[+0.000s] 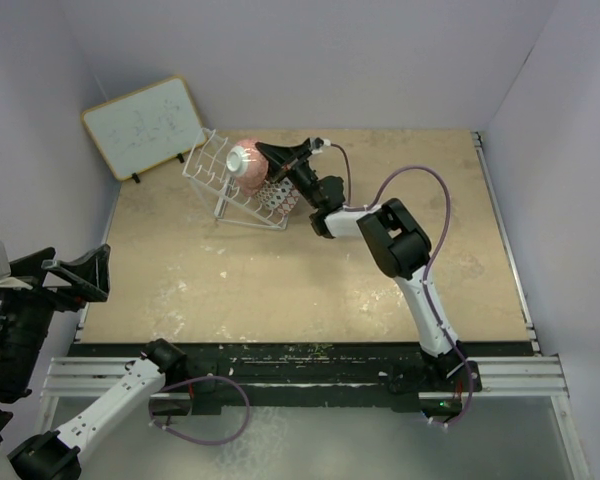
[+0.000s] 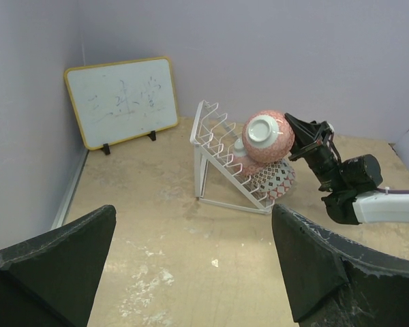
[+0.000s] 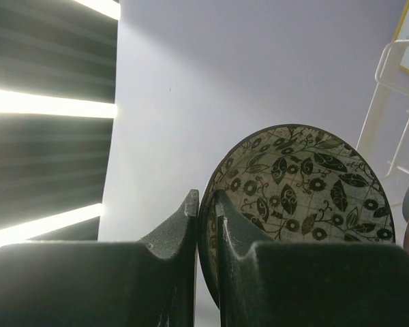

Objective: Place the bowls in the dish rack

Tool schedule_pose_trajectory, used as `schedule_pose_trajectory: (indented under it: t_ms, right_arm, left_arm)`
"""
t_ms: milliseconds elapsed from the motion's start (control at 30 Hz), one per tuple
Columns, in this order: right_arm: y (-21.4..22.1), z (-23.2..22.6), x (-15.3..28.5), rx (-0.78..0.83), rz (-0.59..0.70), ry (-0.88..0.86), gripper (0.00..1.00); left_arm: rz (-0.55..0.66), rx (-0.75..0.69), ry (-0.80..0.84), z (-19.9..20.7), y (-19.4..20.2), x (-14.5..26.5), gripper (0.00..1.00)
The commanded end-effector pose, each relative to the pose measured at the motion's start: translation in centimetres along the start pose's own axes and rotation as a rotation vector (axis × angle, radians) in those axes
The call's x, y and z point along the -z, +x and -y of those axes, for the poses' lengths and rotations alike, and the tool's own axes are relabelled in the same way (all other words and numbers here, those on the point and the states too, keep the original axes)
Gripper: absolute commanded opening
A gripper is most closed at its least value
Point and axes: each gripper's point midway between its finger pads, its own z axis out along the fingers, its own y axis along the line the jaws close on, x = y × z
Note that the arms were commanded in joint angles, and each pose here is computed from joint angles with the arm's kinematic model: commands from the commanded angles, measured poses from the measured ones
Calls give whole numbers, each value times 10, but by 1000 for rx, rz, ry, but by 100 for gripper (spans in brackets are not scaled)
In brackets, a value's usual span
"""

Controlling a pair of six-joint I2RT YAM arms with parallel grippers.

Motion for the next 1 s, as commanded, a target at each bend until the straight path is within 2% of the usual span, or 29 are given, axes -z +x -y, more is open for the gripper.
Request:
schedule_pose_trajectory:
  t_ms: [0,533,967]
  right_arm:
    - [11,-67,-12,2,-4,-219,12]
    - [9,-26,-11,-122,113,-143,11]
    - [0,-20,-12,-65,206,-77,11]
  left_arm:
    - [23,4,-6,-4,-7,4,99]
    - [25,5,-14,-8,-6,8,99]
    - [24,9,-17,-9,-6,9,99]
